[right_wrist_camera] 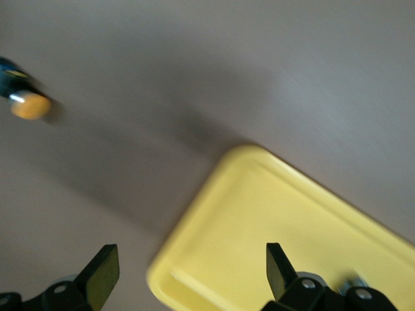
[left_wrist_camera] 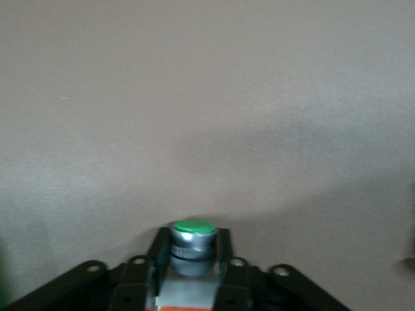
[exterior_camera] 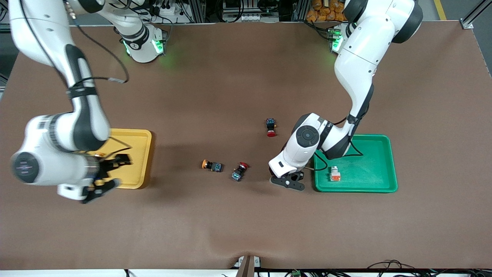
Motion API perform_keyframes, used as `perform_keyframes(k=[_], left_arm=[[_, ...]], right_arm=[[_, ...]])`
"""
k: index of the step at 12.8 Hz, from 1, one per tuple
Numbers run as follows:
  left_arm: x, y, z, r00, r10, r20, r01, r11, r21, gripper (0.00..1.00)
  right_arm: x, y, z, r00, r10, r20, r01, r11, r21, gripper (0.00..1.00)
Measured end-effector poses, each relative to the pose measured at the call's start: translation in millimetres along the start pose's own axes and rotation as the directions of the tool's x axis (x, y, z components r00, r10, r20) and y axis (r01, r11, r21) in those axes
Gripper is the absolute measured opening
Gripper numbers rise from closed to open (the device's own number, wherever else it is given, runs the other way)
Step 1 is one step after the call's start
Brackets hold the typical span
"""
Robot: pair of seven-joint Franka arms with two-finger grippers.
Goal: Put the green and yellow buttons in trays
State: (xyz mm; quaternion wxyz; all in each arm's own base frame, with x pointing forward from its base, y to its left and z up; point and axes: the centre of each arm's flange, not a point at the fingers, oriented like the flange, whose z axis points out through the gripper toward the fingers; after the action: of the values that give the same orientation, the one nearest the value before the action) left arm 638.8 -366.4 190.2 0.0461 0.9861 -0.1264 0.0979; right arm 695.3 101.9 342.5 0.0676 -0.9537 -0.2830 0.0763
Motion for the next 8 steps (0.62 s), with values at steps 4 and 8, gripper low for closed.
perform_keyframes(k=[4, 8], left_arm=[[24, -46, -60, 0.997, -0.061, 0.048, 0.058, 0.997, 0.058, 0.3], [24, -96, -103, 0.985, -0.131, 0.116, 0.117, 0.986, 0.118, 0.3]], right_arm=[[34, -63, 31, 0.976, -0.219, -0.001, 0.219, 0.975, 0.022, 1.0], [63, -117, 48, 0.874, -0.483, -0.049, 0.482, 0.876, -0.023, 1.0]])
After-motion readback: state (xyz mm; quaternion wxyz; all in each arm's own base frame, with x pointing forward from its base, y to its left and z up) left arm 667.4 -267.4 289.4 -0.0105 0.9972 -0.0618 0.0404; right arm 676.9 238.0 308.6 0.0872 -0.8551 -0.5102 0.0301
